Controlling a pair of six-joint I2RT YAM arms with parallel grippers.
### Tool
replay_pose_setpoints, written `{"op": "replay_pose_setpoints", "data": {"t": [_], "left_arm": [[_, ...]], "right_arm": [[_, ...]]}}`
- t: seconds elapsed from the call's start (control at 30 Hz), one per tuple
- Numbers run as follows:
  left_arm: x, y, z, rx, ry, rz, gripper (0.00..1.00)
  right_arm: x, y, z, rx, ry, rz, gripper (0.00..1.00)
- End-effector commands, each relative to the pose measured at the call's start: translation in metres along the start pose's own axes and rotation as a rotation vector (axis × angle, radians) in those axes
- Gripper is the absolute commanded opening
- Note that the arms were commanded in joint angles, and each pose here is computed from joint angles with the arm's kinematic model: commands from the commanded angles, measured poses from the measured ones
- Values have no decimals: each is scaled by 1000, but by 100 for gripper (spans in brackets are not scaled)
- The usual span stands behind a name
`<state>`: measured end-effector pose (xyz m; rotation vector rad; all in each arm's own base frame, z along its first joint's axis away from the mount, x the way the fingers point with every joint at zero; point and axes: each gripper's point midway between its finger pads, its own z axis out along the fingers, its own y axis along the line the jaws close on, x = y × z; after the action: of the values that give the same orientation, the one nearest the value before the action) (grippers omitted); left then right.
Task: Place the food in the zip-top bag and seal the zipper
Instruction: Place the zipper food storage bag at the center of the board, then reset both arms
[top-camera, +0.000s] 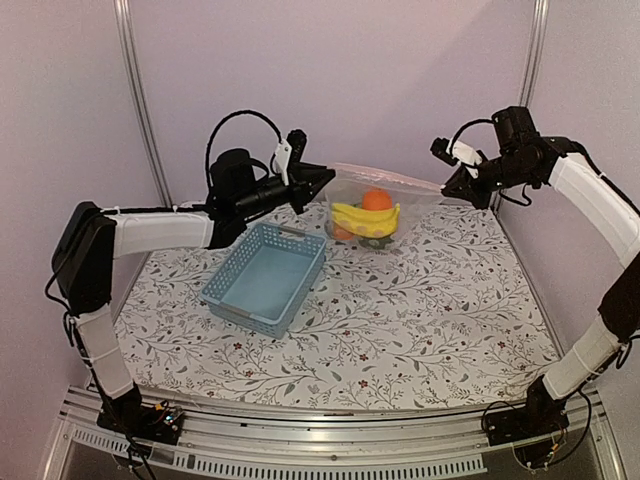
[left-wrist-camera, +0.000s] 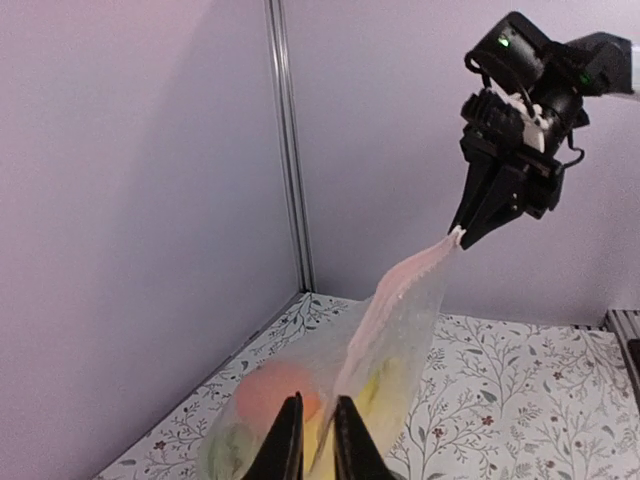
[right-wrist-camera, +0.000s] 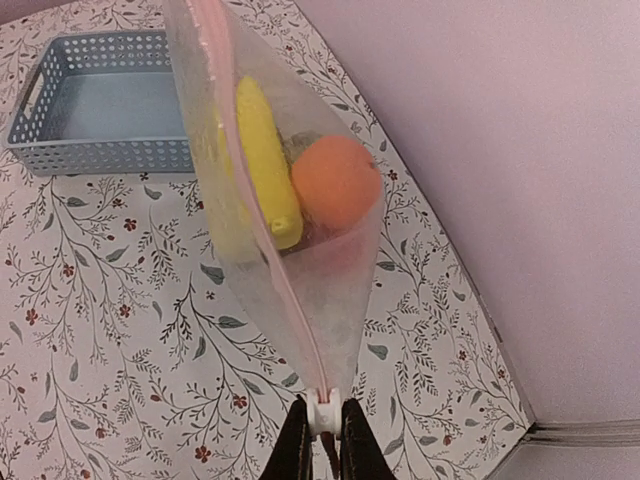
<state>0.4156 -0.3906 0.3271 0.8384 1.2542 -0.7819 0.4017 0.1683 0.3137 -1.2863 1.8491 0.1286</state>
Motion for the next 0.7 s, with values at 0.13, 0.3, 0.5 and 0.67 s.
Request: {"op": "replay_pose_setpoints", "data": {"t": [0.13, 0.3, 0.5, 0.67], "left_arm": [[42, -51, -52, 167, 53, -143, 46], [35, -56, -102, 30, 137, -135, 59], [21, -11, -140, -308, 321, -145, 71], [-1, 27, -180, -570, 433, -82, 98]], "right_arm": [[50, 97, 0, -211, -4, 41, 24], [35, 128, -34, -306, -72, 95, 45], [6, 98, -60, -133, -189, 158, 49], [-2, 33, -79, 124, -317, 354, 73]]}}
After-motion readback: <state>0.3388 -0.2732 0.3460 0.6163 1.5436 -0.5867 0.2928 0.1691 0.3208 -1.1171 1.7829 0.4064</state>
